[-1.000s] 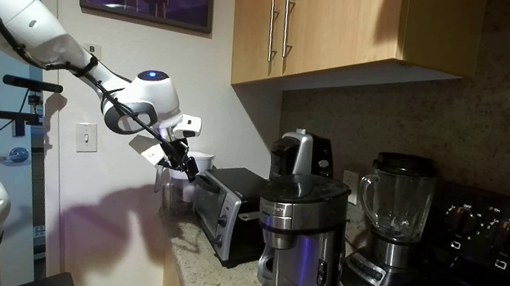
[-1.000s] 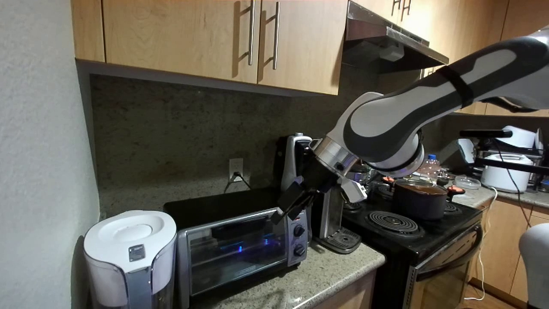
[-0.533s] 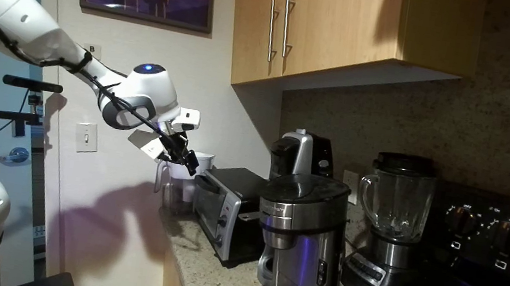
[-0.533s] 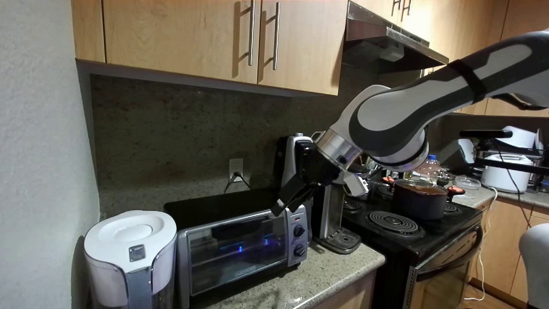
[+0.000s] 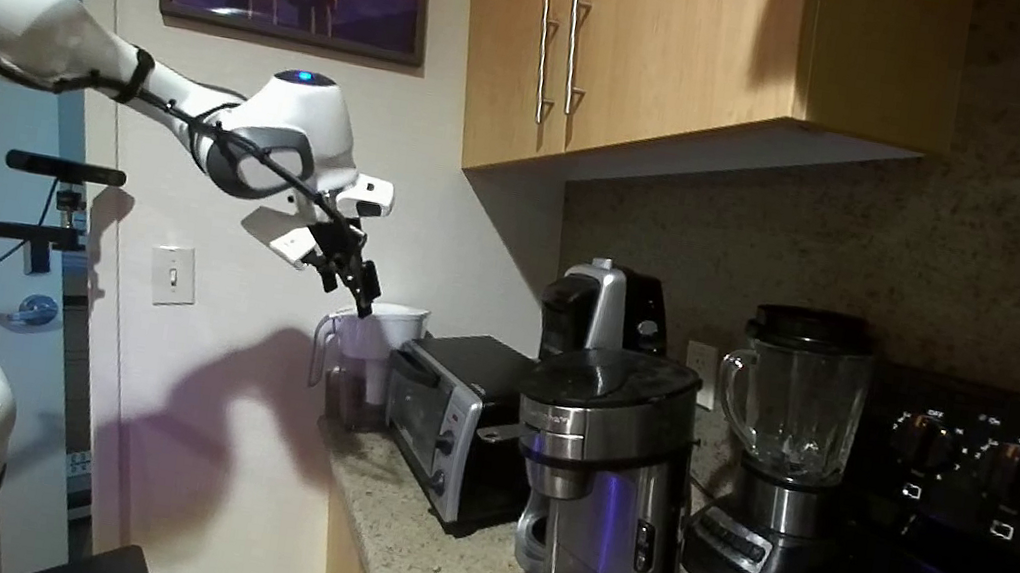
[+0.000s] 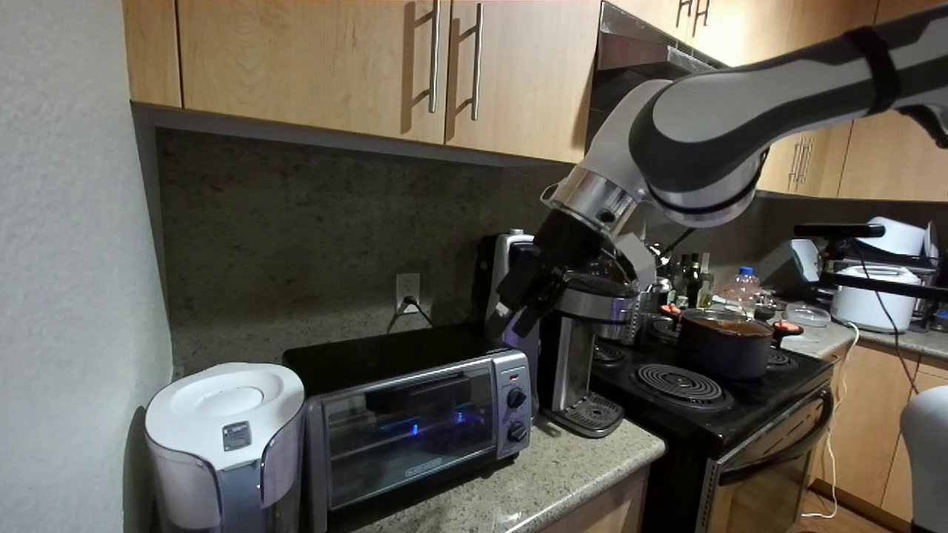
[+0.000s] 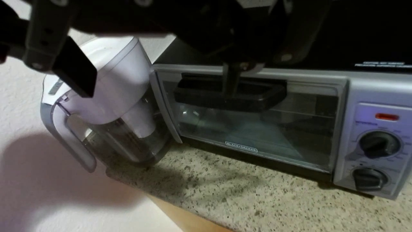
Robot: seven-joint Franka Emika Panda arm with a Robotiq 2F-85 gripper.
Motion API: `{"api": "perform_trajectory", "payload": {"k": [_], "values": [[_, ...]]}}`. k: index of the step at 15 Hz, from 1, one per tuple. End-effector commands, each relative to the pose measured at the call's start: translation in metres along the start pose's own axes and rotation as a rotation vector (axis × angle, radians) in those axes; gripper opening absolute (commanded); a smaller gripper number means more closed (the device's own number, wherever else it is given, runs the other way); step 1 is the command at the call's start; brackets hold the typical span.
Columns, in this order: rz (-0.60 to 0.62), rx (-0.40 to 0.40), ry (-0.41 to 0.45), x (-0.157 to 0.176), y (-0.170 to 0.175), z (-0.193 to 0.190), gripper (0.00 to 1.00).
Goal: Open the door of the microwave oven.
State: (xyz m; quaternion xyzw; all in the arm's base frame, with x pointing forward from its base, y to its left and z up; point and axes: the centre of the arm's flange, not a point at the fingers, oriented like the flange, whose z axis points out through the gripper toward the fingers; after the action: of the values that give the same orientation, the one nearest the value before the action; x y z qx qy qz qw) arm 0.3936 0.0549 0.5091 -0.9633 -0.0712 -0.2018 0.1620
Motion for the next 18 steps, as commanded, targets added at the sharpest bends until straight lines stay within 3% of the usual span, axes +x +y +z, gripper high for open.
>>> {"api": "perform_trajectory", "payload": {"k": [1, 4, 6, 7, 13, 14, 15, 18], "values": [[0.088, -0.024, -0.092, 0.034, 0.011, -0.05, 1.0], [0.142, -0.065, -0.149, 0.047, 0.027, -0.071, 1.0], [0.146, -0.034, -0.14, 0.048, 0.032, -0.069, 1.0], [0.123, -0.039, -0.112, 0.034, 0.031, -0.072, 1.0], [0.133, -0.041, -0.131, 0.039, 0.035, -0.063, 1.0], [0.133, -0.041, -0.131, 0.04, 0.035, -0.063, 0.75], [0.132, -0.049, -0.134, 0.039, 0.036, -0.061, 0.72], [0.137, -0.067, -0.137, 0.043, 0.033, -0.052, 0.49]]}}
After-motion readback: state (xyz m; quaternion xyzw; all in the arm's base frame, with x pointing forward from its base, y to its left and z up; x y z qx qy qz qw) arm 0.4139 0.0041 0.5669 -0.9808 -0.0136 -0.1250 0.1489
